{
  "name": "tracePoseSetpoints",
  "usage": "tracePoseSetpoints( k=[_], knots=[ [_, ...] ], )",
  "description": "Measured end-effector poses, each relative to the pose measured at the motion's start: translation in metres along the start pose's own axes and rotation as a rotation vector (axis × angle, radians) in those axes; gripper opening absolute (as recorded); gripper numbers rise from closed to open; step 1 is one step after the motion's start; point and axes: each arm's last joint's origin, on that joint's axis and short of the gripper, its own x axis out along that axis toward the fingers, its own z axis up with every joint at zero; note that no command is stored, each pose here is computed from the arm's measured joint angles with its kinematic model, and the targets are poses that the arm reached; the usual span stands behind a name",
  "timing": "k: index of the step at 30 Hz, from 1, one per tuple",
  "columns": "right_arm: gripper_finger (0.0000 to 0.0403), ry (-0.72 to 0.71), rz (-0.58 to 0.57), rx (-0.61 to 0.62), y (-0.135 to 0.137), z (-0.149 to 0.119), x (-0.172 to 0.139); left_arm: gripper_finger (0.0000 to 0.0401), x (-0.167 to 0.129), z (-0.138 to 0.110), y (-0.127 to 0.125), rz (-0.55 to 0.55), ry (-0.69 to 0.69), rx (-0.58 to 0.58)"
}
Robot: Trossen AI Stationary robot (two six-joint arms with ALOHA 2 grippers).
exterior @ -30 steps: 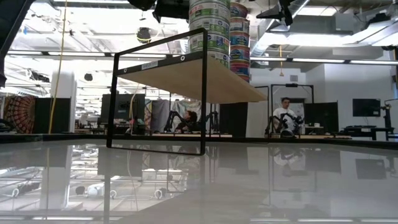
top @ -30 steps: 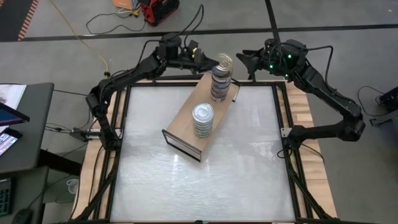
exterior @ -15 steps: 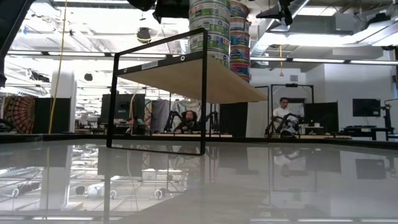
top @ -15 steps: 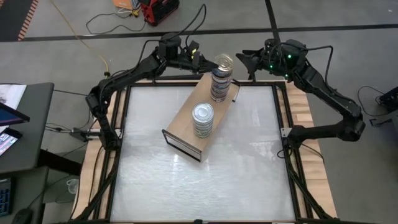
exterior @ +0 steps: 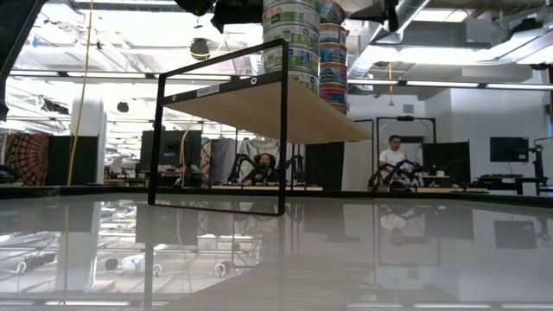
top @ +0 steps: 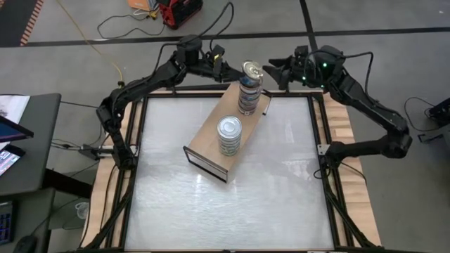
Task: Stack canned seafood by type on shelf
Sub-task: Stack the blue tuna can on top of the other blue tuna can
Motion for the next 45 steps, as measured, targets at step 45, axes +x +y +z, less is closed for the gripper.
tracePoseSetpoints(
  k=[45],
  knots=[
    [0.0311,0.142,-0.038,-0.082,-0.005,-0.019,0.017,0.0275,-0.015,0.005,0.002,-0.052,0.108,0.007]
  ],
)
